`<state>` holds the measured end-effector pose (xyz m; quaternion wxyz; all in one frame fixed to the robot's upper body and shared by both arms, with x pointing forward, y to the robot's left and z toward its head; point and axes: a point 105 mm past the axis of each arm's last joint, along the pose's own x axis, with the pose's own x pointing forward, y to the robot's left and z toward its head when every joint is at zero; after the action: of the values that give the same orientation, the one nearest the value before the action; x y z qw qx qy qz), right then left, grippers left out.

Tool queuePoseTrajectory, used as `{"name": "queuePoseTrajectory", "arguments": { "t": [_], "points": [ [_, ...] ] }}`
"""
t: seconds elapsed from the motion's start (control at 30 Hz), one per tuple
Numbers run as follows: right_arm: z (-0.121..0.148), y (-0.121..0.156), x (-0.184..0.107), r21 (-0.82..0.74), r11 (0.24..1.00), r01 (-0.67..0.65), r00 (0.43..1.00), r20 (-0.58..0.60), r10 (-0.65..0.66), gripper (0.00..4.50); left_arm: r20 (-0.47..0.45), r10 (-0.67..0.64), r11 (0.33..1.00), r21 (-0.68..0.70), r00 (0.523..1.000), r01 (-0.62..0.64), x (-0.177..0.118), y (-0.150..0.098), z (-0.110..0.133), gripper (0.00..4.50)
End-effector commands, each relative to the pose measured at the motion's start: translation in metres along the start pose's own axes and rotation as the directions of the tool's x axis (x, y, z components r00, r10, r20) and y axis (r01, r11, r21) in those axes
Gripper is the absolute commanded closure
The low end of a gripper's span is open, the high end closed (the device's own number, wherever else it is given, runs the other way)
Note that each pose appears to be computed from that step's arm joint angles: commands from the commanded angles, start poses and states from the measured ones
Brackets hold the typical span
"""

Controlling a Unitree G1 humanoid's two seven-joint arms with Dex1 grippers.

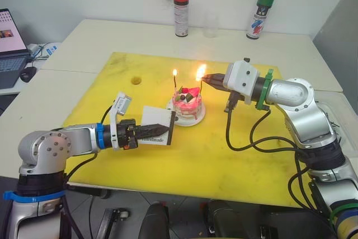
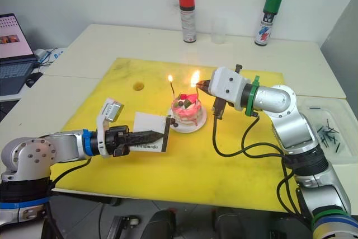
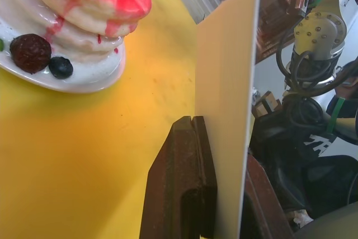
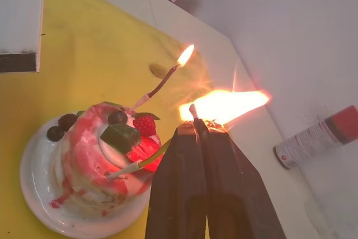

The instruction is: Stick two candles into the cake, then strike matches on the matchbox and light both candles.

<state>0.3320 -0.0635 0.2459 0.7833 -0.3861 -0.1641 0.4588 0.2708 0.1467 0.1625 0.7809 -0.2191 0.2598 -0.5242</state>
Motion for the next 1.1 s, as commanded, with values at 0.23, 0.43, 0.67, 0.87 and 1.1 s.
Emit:
{"name": "queuePoseTrajectory", "arguments": {
  "t": [0.23,0.43,0.67,0.87,1.1],
  "points": [
    [0.014,-0.015,-0.01,-0.065,0.997,0.05,0.999,0.013,-0.05,4.48,0.018,-0.034,0.999,0.038,0.999,0.034,0.001,-0.011,0.007,4.5],
    [0.015,-0.014,-0.01,-0.058,0.997,0.054,0.999,0.01,-0.053,4.48,0.015,-0.036,0.999,0.036,0.999,0.036,0.002,-0.011,0.006,4.5],
    [0.012,-0.011,-0.012,-0.039,0.998,0.05,0.999,0.004,-0.05,4.48,0.013,-0.036,0.999,0.033,0.999,0.035,0.002,-0.01,0.006,4.5],
    [0.005,-0.011,-0.013,-0.029,0.997,0.066,0.997,-0.026,-0.066,4.48,0.011,-0.042,0.999,0.034,0.999,0.042,0.003,-0.01,0.005,4.5],
    [0.007,-0.012,-0.015,-0.017,0.997,0.074,0.997,-0.016,-0.074,4.48,0.011,-0.044,0.998,0.034,0.999,0.043,0.004,-0.01,0.005,4.5]
  ]
}}
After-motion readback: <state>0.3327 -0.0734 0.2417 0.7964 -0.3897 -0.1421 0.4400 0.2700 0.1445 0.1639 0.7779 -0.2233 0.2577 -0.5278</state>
